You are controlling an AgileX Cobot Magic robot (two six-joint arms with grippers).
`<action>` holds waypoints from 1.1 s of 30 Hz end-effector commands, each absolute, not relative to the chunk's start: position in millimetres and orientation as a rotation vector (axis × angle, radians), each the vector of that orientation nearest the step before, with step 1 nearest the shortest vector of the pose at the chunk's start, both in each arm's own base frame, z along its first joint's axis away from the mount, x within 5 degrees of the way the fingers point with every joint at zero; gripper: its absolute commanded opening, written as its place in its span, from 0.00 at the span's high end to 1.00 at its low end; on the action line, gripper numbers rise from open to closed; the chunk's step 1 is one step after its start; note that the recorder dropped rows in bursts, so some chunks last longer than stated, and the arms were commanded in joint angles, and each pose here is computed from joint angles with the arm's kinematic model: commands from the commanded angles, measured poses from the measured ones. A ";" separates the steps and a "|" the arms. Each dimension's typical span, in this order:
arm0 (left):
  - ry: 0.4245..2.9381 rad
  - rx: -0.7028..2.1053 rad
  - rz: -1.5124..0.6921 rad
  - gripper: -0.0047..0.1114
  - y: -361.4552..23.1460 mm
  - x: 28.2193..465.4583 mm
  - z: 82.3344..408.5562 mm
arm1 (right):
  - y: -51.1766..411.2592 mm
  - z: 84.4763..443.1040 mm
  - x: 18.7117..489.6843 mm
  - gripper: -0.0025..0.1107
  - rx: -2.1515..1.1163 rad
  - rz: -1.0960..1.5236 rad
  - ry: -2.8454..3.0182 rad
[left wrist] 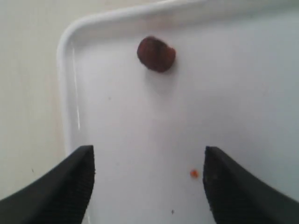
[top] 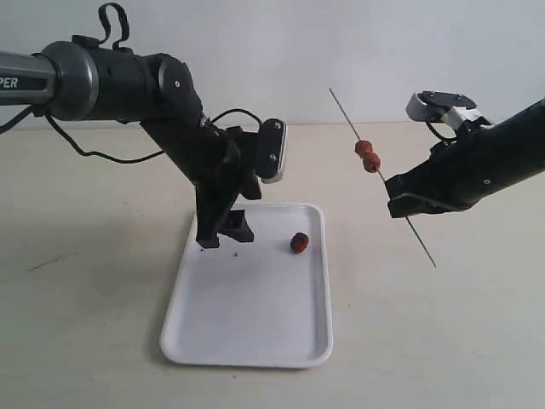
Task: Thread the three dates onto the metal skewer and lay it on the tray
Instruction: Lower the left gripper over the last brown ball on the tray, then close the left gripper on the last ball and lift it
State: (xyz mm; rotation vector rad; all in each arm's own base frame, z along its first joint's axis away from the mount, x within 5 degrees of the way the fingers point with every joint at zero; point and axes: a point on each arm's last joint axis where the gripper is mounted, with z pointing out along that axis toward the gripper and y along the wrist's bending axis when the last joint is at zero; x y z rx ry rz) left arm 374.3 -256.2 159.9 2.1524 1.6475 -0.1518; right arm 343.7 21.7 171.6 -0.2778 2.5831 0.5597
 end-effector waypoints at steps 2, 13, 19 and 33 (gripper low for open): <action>1.447 2.230 -0.150 0.40 -279.2 362.4 165.5 | 20.0 170.8 343.0 0.98 -0.271 0.559 2.586; 1.316 2.176 0.006 0.43 -323.3 344.1 166.7 | 20.3 170.8 342.7 0.98 -0.273 0.563 2.588; 1.412 2.217 0.025 0.40 -322.9 349.9 150.7 | 20.3 170.8 342.7 0.98 -0.273 0.563 2.588; 1.353 2.418 0.084 0.40 -325.0 359.8 122.2 | 20.2 170.7 342.7 0.98 -0.278 0.561 2.588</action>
